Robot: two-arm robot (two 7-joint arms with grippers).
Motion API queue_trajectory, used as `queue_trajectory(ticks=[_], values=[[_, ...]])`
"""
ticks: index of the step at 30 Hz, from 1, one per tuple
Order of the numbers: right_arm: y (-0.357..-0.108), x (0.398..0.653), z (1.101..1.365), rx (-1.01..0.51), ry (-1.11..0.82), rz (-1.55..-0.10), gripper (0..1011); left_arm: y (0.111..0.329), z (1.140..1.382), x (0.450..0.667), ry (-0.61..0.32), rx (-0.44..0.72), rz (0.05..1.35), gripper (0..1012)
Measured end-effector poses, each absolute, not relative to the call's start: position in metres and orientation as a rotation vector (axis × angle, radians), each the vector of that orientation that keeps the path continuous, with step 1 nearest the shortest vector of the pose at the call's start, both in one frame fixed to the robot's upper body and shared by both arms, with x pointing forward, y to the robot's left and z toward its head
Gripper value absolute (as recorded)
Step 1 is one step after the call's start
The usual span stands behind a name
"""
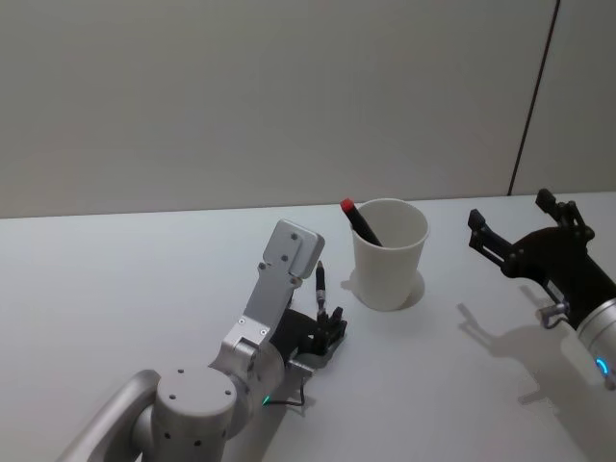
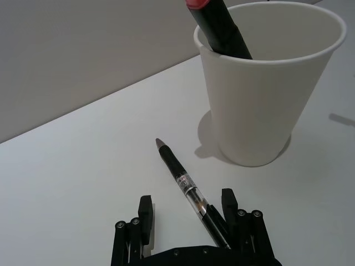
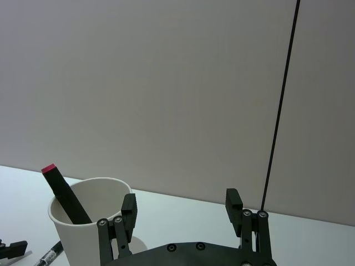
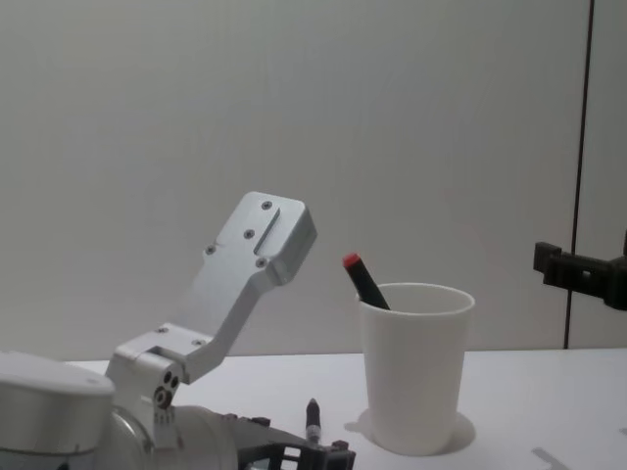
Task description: Place the pen into the pen holder.
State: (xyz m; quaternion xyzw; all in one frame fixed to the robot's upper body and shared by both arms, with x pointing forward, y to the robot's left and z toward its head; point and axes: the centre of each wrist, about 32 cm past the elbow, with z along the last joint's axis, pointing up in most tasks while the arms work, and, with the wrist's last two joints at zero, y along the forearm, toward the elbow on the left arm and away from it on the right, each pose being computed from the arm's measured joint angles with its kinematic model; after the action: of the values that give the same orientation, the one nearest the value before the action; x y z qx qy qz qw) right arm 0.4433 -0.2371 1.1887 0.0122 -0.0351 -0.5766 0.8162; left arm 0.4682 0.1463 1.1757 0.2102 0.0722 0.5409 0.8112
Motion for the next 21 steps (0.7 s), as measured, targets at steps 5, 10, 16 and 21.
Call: queue_trajectory(ticks=[5, 10, 16, 21], values=[[-0.2371, 0.4433, 1.1887, 0.026, -0.075, -1.230, 1001, 0.1463, 1.1757, 0.4682, 0.154, 0.449, 1.156, 739], [-0.2371, 0.4433, 1.1887, 0.026, -0.075, -1.230, 1001, 0.1463, 1.1757, 0.4682, 0.154, 0.449, 1.156, 709], [-0.2371, 0.4433, 1.1887, 0.026, -0.075, -1.230, 1001, 0.1463, 1.1757, 0.4682, 0.154, 0.449, 1.157, 670], [-0.2371, 0.4433, 1.1887, 0.026, -0.075, -1.230, 1001, 0.1463, 1.1757, 0.4682, 0.154, 0.449, 1.157, 642]])
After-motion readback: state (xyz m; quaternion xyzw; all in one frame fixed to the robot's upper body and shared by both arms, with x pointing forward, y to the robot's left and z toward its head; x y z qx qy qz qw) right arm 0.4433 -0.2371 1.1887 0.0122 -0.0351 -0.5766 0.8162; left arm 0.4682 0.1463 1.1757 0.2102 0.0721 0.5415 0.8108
